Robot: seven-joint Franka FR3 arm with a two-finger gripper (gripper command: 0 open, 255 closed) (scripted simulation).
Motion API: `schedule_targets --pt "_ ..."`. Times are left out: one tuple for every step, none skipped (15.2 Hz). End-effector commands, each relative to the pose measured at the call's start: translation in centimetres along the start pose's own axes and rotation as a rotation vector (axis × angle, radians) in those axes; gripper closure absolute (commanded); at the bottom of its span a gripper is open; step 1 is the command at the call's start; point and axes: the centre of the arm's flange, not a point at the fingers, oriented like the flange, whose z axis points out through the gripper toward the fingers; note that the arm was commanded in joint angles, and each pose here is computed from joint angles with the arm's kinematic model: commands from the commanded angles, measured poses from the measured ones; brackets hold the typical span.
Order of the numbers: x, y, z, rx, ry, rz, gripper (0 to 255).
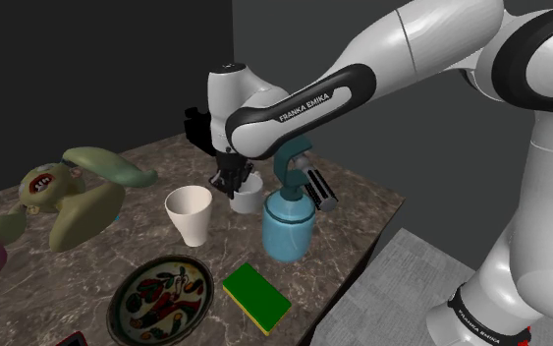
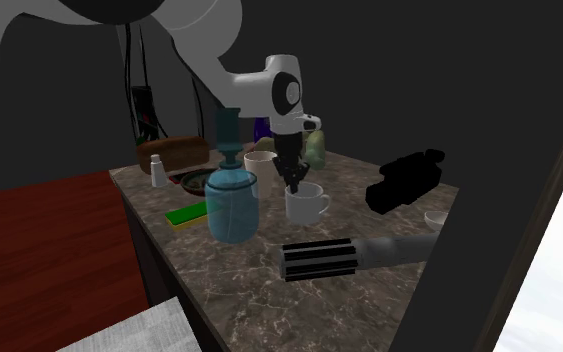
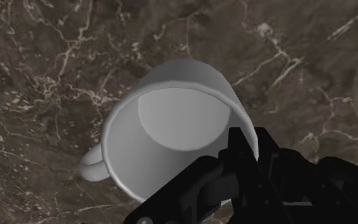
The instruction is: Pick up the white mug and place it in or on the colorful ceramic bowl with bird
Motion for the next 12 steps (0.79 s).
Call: schedule_targets --pt "-0.5 0.0 1.3 -0.009 -0.031 -0.005 255" --pt "-0.4 0.0 0.8 -0.009 -0.031 -0.005 255" --pt "-0.4 0.1 0.3 -0.009 -0.031 -0.005 255" --pt "-0.4 0.1 -0.3 -0.009 -0.031 -0.005 255" --pt "-0.3 0.1 -0.8 -0.009 -0.031 -0.005 255" --pt "-0.3 0.1 -1.3 -0.009 -0.031 -0.005 255" --pt "-0.2 0.1 -1.8 -0.009 -0.031 -0.005 255" --pt "-0.2 0.2 -2.4 -0.009 -0.031 -0.005 255" --pt "-0.1 0.2 -2.9 -0.009 -0.031 -0.005 255" --pt "-0.1 0.2 -3.4 -0.009 -0.031 -0.005 255" --pt "-0.1 0.2 -3.9 -0.009 -0.031 -0.005 255" --pt "0.0 0.3 -4.5 -0.009 -0.031 -0.005 255"
